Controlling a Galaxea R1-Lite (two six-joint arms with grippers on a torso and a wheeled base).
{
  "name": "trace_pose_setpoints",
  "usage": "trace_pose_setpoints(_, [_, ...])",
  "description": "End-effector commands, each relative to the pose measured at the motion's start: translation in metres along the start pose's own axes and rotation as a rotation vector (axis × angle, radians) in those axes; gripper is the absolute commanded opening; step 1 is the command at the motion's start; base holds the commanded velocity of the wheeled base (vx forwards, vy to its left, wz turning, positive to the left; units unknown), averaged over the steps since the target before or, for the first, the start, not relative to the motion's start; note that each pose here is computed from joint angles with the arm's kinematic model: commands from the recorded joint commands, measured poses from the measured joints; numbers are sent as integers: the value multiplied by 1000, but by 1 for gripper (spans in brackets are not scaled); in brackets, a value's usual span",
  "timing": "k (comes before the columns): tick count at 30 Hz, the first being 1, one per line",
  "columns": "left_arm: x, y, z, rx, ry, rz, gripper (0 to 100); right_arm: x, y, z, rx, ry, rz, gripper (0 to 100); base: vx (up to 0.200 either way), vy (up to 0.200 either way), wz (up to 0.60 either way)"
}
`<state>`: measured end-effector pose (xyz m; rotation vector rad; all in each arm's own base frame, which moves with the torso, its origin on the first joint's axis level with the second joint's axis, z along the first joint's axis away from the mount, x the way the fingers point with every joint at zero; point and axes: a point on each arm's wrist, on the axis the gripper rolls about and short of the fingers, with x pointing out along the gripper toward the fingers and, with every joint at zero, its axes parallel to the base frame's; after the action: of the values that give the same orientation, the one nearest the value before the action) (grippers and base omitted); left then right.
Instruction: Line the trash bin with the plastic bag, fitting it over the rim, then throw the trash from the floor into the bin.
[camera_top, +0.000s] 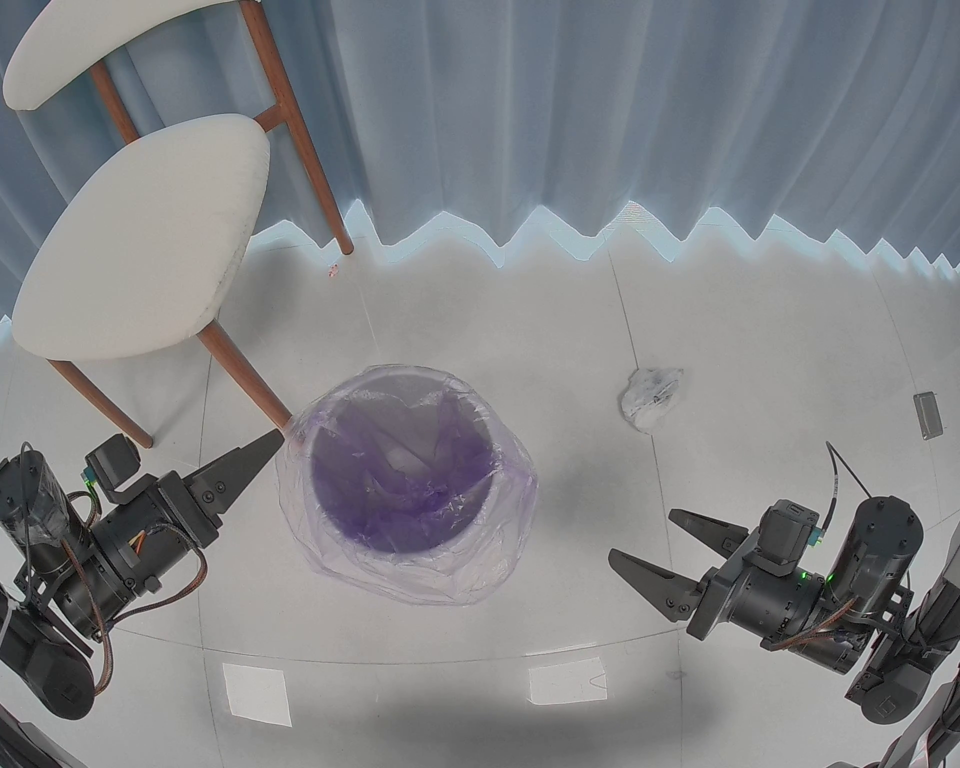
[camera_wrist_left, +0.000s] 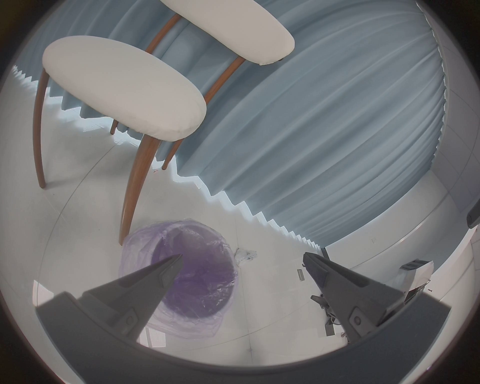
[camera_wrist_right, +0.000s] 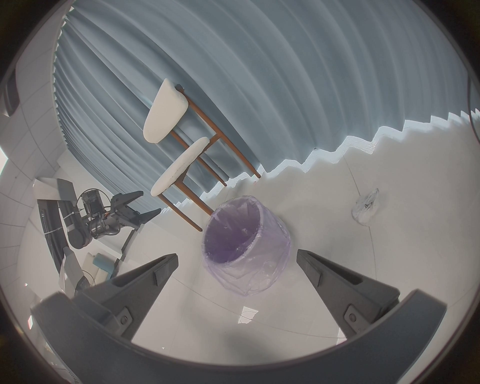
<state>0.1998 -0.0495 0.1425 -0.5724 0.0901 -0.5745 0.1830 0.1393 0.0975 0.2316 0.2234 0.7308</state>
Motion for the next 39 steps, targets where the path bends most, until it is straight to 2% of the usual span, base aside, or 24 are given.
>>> trace_pose_setpoints(1, [-4,-6,2,6,-13,-19,100,1,0,0,-1,-7,3,100,0,0,0])
trace_pose_setpoints(8, [1,-21,2,14,-13,-97,100,0,0,-1,0,-3,2,100,0,0,0])
trace_pose_setpoints(14, [-3,-22,18,29,-86,-97,100,0,0,-1,0,-3,2,100,0,0,0])
trace_pose_setpoints(20, [-12,-31,25,49,-119,-131,100,1,-1,-4,1,10,-2,100,0,-200,0])
trace_pose_setpoints(39, [-25,-36,22,62,-108,-161,100,1,-3,-11,5,45,-10,100,0,-189,0])
